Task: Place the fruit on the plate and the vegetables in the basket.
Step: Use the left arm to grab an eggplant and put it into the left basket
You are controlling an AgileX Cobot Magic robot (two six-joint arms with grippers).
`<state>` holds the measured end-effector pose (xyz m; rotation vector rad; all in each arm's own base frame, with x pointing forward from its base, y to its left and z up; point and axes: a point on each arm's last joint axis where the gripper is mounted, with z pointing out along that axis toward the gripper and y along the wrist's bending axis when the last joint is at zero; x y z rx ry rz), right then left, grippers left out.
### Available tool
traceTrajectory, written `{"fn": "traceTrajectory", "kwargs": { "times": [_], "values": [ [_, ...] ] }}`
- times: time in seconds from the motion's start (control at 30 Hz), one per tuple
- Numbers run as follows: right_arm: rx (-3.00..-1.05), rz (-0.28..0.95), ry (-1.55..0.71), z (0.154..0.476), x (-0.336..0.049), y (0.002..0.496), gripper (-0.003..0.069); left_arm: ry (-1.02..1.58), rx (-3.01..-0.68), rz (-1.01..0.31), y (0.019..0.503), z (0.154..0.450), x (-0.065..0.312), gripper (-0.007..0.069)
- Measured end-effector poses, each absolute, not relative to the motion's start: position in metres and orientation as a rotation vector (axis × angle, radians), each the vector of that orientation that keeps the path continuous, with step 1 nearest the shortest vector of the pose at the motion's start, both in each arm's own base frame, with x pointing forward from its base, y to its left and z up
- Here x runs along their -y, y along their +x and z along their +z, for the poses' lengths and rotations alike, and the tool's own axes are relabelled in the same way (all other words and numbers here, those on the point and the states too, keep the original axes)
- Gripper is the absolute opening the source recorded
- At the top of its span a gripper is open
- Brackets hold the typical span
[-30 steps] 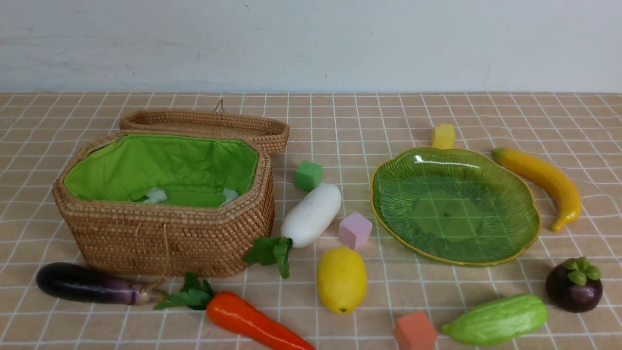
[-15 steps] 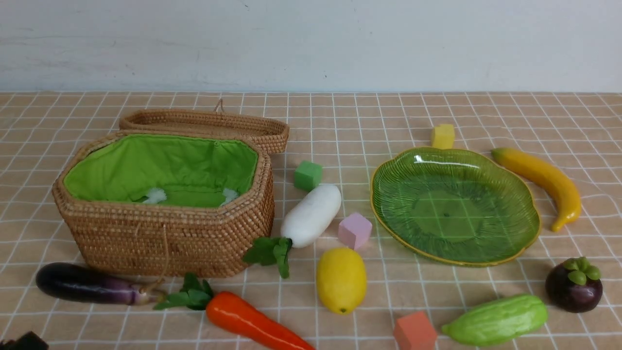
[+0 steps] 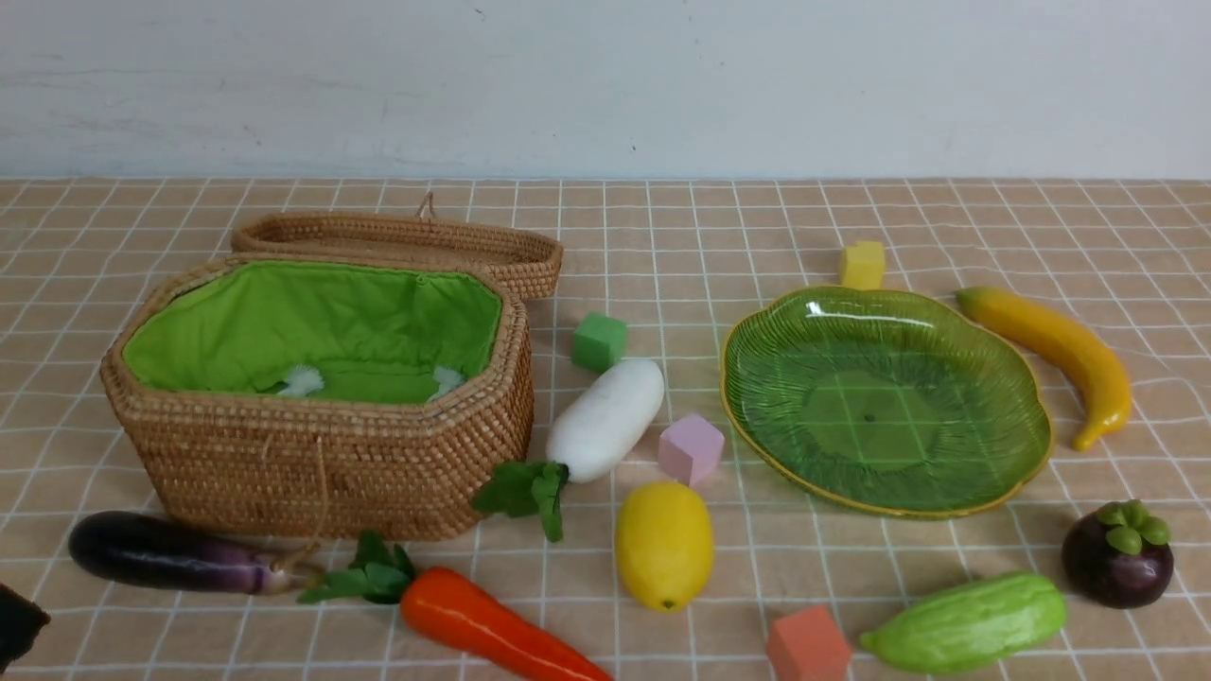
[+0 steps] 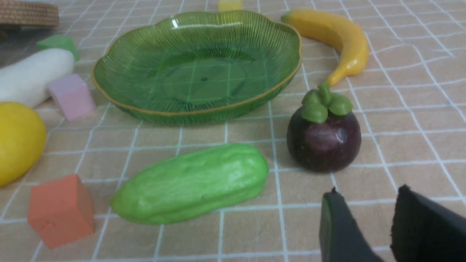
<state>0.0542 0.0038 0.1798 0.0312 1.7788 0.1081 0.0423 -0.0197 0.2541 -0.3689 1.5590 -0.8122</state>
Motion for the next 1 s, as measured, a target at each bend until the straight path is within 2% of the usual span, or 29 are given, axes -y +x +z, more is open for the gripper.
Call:
{"fn": "traceTrajectory", "kwargs": {
  "times": [0.07,0.23,0.27,0.33,0.4,0.47,0.6,0.67,0.7,0.77,0.87,0.93,0.97,1.0],
  "values": [
    [-1.737,0.162,0.082,0.184,-0.004,0.055,0.0242,-0.320,-1.621,-0.795,0.042,0.261,0.023,-0.0013],
    [-1.505,0.541,0.444,0.201,-0.004,0.056,0.0242,-0.094,-2.009,-0.680,0.057,0.281,0.036,-0.0013],
    [-1.497,0.552,0.454,0.201,-0.004,0.056,0.0242,-0.085,-2.023,-0.675,0.058,0.282,0.037,-0.0013],
    [-1.440,0.665,0.561,0.205,-0.003,0.056,0.0235,0.068,-2.177,-0.580,0.075,0.285,0.040,-0.0013],
    [-1.464,0.717,0.590,0.207,-0.005,0.055,0.0220,0.132,-2.225,-0.548,0.083,0.284,0.041,-0.0013],
    [-1.589,0.790,0.533,0.223,-0.014,0.048,0.0176,0.248,-2.303,-0.497,0.101,0.286,0.044,-0.0013],
    [-1.854,0.762,0.170,0.275,-0.029,0.030,0.0092,0.400,-2.410,-0.468,0.130,0.289,0.049,-0.0013],
    [-1.926,0.734,0.016,0.292,-0.033,0.025,0.0078,0.454,-2.426,-0.453,0.142,0.290,0.051,-0.0013],
    [-2.000,0.707,-0.153,0.312,-0.036,0.020,0.0067,0.517,-2.426,-0.427,0.153,0.292,0.052,-0.0013],
    [-2.055,0.680,-0.315,0.333,-0.038,0.014,0.0064,0.609,-2.423,-0.382,0.165,0.292,0.052,-0.0013],
    [-2.080,0.637,-0.471,0.353,-0.040,0.013,0.0064,0.873,-2.379,-0.281,0.180,0.286,0.052,-0.0013],
    [-2.071,0.625,-0.496,0.358,-0.041,0.013,0.0064,0.997,-2.351,-0.231,0.184,0.282,0.051,-0.0013],
    [-2.050,0.604,-0.529,0.361,-0.040,0.013,0.0066,1.179,-2.314,-0.153,0.189,0.275,0.049,-0.0013],
    [-2.048,0.602,-0.532,0.361,-0.040,0.013,0.0067,1.197,-2.310,-0.145,0.190,0.274,0.049,-0.0013]
  ]
}}
